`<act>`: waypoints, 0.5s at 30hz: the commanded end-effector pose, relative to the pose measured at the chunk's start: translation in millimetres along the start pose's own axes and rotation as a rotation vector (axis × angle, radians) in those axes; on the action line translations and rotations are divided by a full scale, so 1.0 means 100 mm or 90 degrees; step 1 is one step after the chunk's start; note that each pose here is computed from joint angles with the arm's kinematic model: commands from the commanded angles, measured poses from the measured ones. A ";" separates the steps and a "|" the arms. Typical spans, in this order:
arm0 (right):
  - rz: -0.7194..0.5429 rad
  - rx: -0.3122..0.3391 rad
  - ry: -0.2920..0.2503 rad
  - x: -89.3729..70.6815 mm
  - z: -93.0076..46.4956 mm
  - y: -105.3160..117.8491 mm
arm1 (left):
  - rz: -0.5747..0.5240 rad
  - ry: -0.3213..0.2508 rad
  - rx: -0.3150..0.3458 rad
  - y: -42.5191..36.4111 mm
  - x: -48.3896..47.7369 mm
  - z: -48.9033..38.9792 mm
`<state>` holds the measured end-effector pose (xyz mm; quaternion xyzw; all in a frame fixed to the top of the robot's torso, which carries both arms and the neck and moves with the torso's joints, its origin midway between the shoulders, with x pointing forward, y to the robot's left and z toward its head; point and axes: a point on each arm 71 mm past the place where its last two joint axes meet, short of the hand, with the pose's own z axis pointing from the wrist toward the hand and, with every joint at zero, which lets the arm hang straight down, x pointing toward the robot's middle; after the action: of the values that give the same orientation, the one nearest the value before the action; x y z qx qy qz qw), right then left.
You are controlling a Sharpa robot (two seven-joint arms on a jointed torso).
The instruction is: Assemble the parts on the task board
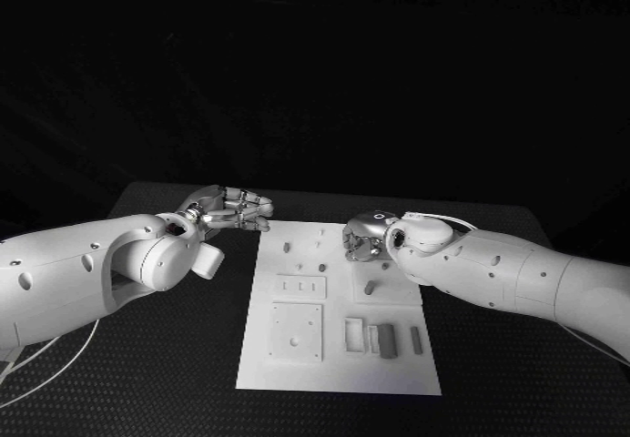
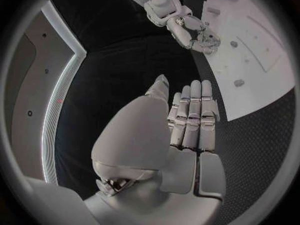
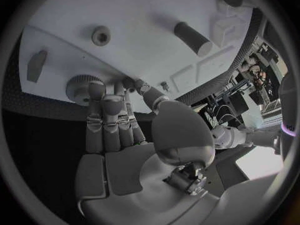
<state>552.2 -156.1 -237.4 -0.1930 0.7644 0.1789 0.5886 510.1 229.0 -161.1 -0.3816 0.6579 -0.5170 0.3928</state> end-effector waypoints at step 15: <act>-0.027 0.012 0.010 0.05 0.00 -0.01 | -0.007 0.003 -0.001 -0.022 0.003 -0.009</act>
<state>554.3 -153.5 -228.8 -0.1963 0.7510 0.1783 0.6047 509.7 230.2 -160.2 -0.3846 0.6580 -0.5158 0.3911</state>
